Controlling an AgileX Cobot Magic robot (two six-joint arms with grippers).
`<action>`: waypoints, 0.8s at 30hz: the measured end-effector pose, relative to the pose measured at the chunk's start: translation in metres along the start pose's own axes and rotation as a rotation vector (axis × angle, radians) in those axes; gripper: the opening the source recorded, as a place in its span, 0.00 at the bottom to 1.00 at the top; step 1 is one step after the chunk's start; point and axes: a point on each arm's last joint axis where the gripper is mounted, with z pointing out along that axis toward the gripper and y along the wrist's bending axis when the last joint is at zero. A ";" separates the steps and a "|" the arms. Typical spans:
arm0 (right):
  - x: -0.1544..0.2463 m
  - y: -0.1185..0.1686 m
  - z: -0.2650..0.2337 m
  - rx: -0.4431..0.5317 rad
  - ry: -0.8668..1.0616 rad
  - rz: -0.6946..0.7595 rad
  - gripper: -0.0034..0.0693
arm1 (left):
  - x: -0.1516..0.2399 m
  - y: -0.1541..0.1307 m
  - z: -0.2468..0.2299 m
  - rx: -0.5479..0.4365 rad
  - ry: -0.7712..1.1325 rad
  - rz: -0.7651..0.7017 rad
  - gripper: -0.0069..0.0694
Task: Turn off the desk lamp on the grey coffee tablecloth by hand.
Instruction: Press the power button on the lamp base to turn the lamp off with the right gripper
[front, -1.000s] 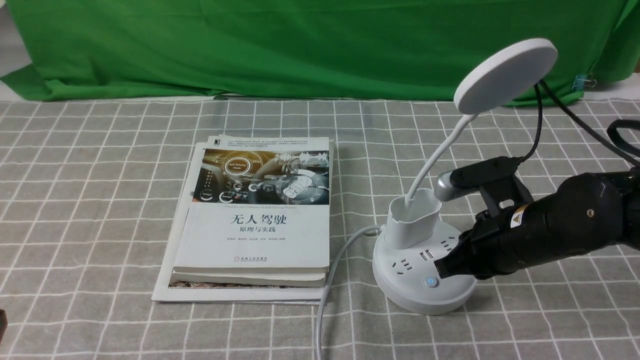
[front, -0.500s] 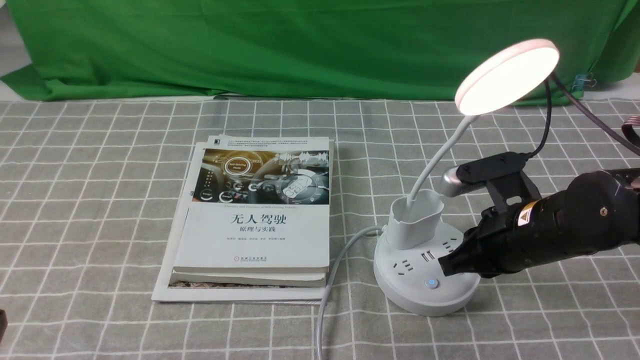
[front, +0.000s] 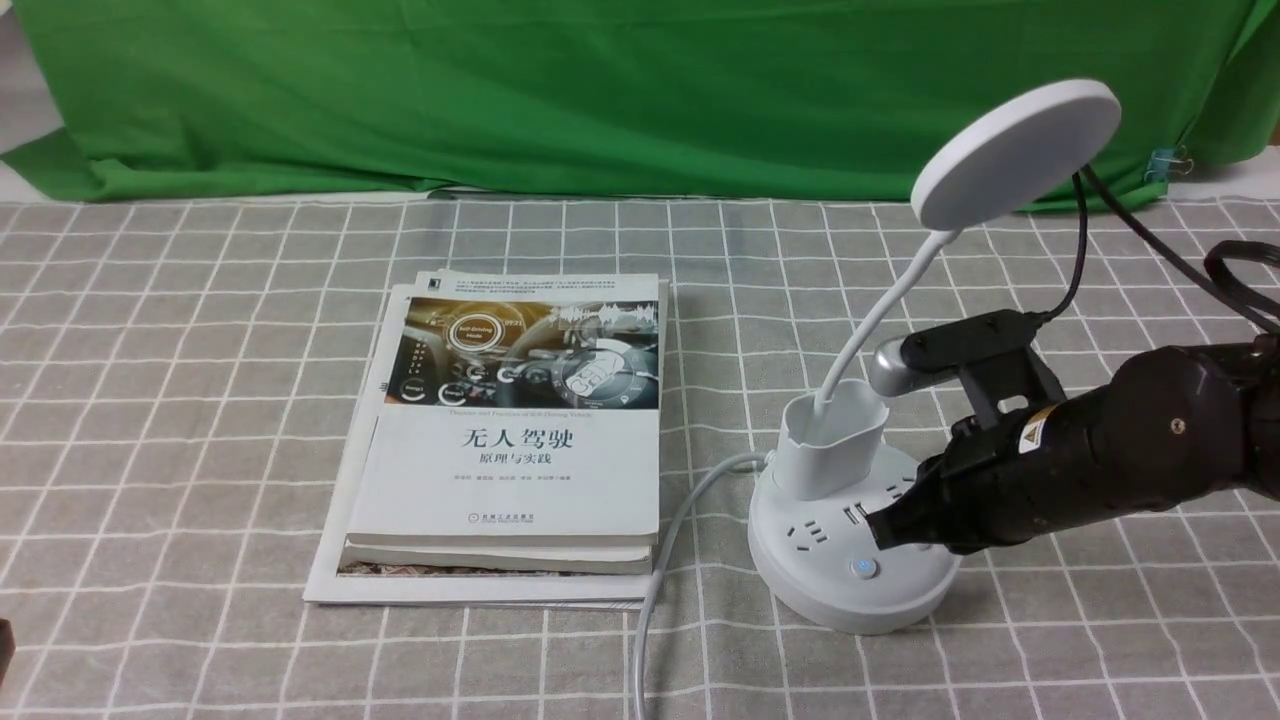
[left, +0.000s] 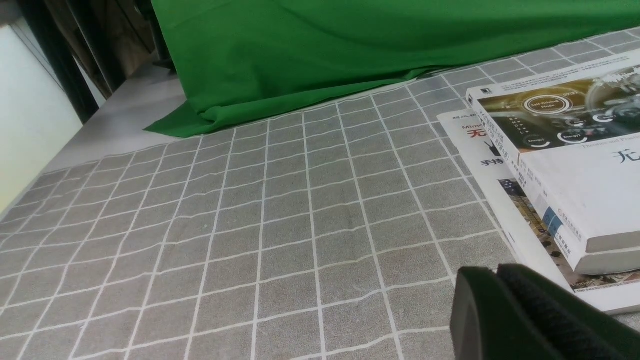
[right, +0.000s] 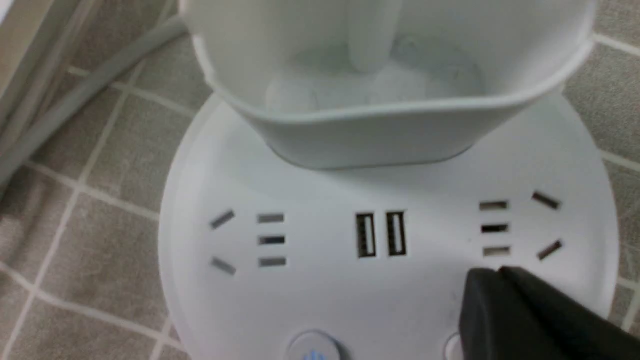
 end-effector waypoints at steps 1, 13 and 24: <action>0.000 0.000 -0.005 -0.001 -0.009 -0.001 0.11 | 0.000 0.000 0.000 0.000 0.000 0.000 0.11; 0.005 0.000 0.001 -0.004 0.035 0.007 0.11 | 0.000 0.000 0.000 0.000 0.000 0.000 0.11; 0.001 0.000 0.004 -0.002 0.020 0.033 0.11 | 0.000 0.000 0.000 0.000 0.000 -0.001 0.11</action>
